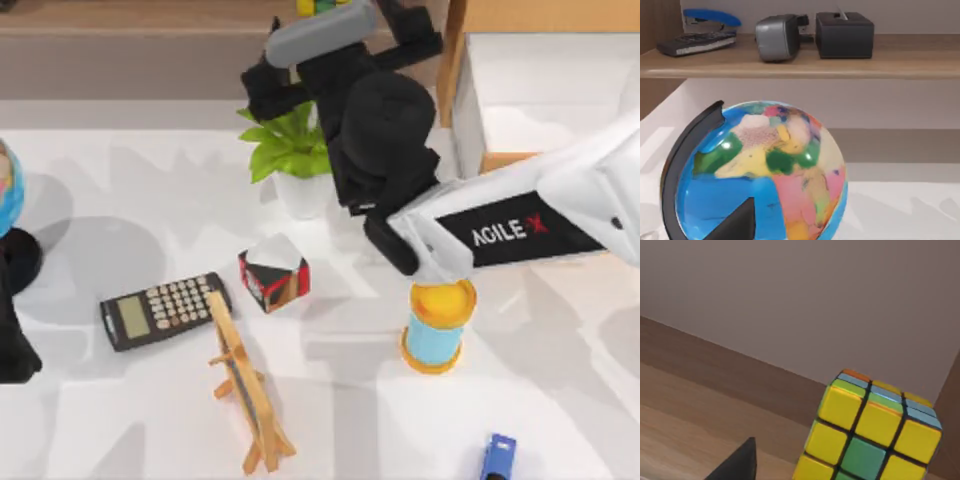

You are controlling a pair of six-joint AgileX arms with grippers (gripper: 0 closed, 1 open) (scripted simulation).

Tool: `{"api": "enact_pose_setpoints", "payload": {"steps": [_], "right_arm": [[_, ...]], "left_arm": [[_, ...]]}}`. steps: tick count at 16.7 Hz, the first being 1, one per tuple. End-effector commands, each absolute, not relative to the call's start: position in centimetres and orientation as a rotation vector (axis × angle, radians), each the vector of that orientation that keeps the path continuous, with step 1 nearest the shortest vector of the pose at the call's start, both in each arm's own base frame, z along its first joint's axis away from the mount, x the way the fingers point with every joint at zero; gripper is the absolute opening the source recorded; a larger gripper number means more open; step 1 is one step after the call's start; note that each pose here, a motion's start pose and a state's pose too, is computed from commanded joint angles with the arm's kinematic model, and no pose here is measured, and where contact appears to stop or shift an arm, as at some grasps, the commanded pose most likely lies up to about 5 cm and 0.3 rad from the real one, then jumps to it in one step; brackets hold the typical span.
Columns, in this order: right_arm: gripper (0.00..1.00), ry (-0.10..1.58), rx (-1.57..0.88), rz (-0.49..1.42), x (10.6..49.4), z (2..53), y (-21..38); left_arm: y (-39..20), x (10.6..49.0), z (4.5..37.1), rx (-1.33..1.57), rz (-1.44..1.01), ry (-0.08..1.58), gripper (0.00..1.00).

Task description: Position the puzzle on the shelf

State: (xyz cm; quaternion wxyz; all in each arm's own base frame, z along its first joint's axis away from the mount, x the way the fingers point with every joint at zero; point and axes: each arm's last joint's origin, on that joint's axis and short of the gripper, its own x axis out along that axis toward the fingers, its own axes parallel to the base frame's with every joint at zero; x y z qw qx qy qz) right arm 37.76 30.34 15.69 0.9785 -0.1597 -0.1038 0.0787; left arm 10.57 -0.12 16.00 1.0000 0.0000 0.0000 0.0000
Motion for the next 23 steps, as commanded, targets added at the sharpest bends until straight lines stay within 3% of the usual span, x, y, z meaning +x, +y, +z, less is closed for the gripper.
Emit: {"api": "enact_pose_setpoints", "payload": {"steps": [7, 12, 19, 23], "right_arm": [[1.0, -0.358, -0.782, 0.163, 28.4, 15.1, 21.6], [1.0, -0.327, -1.161, 0.069, 23.8, 13.3, 14.2], [1.0, -0.011, -1.557, -0.007, 22.7, 9.1, 7.4], [1.0, 0.008, -1.571, -0.008, 22.8, 8.9, 7.1]], "left_arm": [[-0.1, 10.6, 16.0, 0.0, 0.0, 0.0, 1.0], [-0.1, 10.6, 16.0, 0.0, 0.0, 0.0, 1.0], [-0.1, 10.6, 16.0, 0.0, 0.0, 0.0, 1.0], [-0.1, 10.6, 16.0, 0.0, 0.0, 0.0, 1.0]]}}
